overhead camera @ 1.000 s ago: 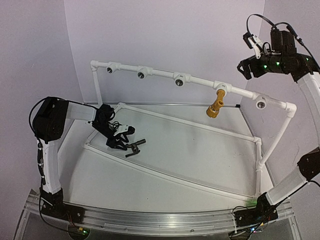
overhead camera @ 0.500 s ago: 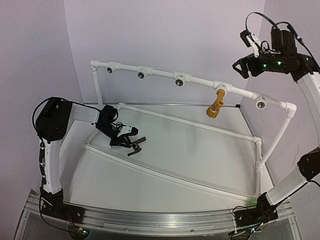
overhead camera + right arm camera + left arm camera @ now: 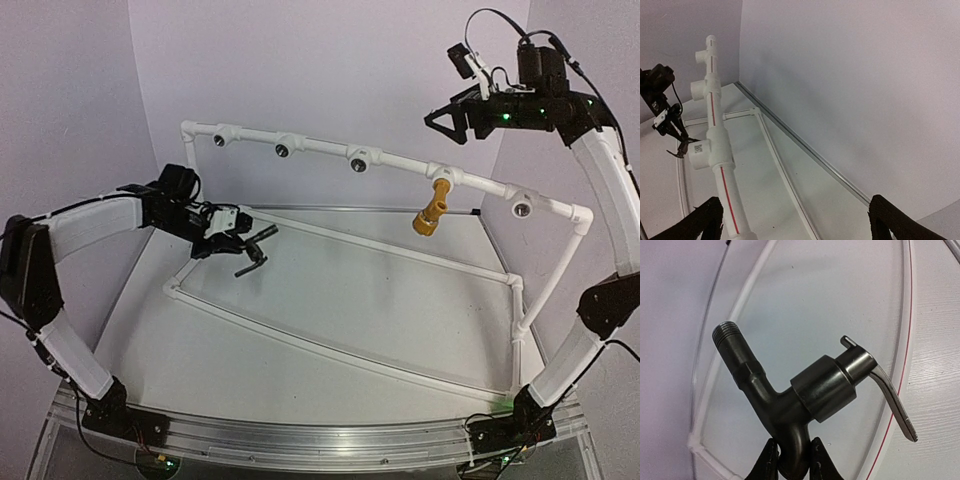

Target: Install the water faucets

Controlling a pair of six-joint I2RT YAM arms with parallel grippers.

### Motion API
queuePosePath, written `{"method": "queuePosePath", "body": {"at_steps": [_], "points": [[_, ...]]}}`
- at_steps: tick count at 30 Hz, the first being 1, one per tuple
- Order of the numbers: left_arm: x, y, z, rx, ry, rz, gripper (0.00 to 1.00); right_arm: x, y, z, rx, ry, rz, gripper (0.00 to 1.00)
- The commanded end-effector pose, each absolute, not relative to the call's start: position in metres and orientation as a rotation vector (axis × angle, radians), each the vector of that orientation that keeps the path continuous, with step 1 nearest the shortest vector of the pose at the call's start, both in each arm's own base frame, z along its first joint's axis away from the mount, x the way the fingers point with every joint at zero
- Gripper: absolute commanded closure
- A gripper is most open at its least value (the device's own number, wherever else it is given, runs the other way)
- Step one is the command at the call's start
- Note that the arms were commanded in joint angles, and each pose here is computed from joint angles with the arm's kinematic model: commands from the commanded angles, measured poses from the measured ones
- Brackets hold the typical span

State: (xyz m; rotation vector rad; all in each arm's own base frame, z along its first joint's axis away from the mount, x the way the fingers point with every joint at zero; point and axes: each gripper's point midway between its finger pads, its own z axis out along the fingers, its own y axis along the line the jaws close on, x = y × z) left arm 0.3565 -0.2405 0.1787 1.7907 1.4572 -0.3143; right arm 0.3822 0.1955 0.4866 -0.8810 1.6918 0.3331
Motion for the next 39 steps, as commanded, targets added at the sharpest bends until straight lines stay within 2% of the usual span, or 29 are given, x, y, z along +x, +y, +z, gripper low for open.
{"method": "queuePosePath", "body": {"at_steps": [1,9,16,32,39], "points": [[0.32,-0.232,0.245,1.824,1.216,-0.202,1.0,0.353,0.243,0.486,-0.987,1.661,0.579,0.02],[0.283,-0.219,0.328,1.884,0.834,0.084,1.0,0.304,0.319,0.488,-1.12,1.619,0.901,0.05],[0.278,-0.226,0.378,1.87,0.55,0.318,1.0,0.272,0.383,0.47,-1.177,1.654,1.105,0.11],[0.267,-0.24,0.404,1.86,0.283,0.459,1.0,0.268,0.476,0.417,-1.171,1.762,1.053,0.15],[0.265,-0.243,0.406,1.855,0.254,0.47,1.0,0.274,0.493,0.397,-1.105,1.844,1.098,0.21]]}}
